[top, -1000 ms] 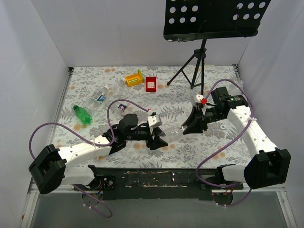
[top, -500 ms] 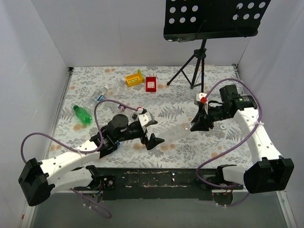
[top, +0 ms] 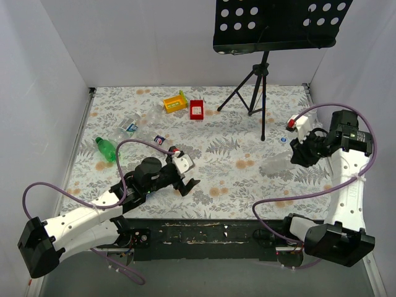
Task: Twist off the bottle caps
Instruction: Place the plastic bottle at the center of the board.
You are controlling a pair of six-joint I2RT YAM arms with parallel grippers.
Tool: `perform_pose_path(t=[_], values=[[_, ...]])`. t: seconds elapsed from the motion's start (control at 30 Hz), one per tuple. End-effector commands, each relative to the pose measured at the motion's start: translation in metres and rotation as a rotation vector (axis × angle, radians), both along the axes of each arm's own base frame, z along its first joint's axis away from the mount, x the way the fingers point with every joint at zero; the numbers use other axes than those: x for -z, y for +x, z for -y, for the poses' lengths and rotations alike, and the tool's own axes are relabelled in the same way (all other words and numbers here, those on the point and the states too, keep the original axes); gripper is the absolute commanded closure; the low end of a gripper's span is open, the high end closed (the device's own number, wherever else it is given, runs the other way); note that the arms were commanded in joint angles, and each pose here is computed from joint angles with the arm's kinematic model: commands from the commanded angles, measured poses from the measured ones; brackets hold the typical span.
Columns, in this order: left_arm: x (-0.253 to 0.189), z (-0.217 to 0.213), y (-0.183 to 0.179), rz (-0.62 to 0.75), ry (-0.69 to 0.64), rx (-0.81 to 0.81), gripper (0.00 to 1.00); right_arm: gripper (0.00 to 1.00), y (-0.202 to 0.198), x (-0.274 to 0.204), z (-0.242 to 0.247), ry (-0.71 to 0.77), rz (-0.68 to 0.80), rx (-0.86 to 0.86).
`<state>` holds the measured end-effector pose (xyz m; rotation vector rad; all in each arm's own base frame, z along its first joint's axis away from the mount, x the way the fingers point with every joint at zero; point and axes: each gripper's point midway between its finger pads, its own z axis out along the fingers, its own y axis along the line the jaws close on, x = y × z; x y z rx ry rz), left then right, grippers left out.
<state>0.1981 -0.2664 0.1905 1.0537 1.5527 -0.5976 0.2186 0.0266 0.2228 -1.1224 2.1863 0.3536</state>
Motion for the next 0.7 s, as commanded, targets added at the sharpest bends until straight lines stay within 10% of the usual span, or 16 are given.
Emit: perform_pose_path(t=[0.0,0.67], values=[[-0.009,-0.005,0.005,0.056,-0.033,-0.032,0.02,0.99,-0.001,-0.025,0.042,-0.178,0.074,0.121],[-0.002,-0.002,0.0,0.051,-0.012,0.014,0.02,0.99,0.016,-0.023,0.112,-0.311,-0.059,0.374]])
